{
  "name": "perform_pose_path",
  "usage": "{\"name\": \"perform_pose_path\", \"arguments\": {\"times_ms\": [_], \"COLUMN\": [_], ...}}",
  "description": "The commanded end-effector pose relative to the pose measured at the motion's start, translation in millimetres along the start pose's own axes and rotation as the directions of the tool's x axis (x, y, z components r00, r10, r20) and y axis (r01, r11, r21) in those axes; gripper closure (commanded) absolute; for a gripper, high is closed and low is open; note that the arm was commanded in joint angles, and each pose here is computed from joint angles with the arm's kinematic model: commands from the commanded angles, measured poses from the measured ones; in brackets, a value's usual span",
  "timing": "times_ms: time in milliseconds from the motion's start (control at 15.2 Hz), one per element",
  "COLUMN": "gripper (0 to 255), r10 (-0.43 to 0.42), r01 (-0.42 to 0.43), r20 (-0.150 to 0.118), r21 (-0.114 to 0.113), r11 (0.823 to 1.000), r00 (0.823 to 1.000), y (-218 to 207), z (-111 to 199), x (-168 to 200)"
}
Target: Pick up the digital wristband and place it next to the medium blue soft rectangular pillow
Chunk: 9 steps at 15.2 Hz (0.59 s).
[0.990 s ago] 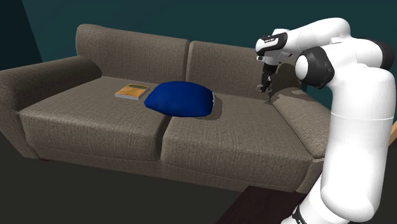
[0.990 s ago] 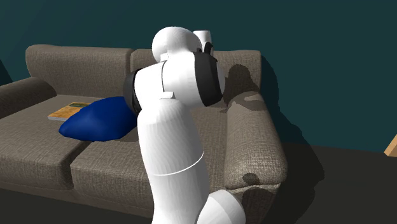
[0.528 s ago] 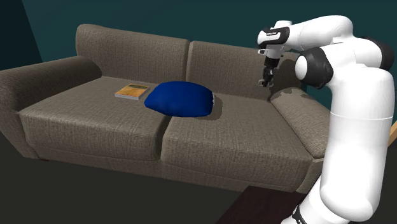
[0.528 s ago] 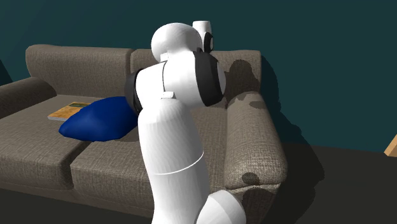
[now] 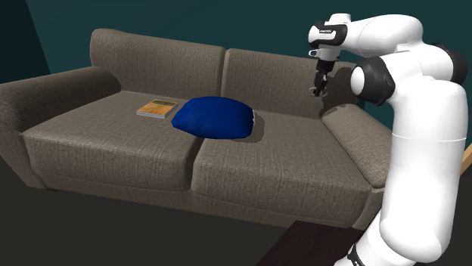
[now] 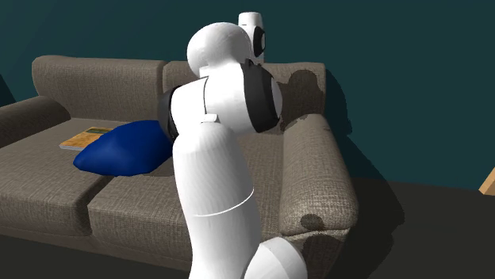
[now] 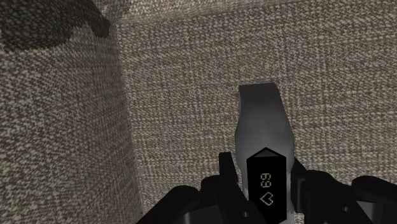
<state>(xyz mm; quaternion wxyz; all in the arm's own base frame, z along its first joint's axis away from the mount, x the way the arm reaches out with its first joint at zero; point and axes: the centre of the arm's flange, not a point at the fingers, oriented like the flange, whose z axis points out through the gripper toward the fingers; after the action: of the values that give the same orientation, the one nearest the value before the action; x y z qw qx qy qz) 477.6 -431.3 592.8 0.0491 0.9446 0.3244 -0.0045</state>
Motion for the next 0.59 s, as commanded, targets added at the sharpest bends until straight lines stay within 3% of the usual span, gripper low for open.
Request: {"name": "perform_pose_path", "arguments": {"times_ms": [0,528], "gripper": [255,255], "r10": [0.000,0.000], "r01": [0.000,0.000], "r20": [0.000,0.000], "r21": [0.000,0.000], "r11": [1.000,1.000], "r00": [1.000,1.000], "y": [-16.6,-100.1], "z": [-3.7,-13.8], "x": [12.0,75.8]}}
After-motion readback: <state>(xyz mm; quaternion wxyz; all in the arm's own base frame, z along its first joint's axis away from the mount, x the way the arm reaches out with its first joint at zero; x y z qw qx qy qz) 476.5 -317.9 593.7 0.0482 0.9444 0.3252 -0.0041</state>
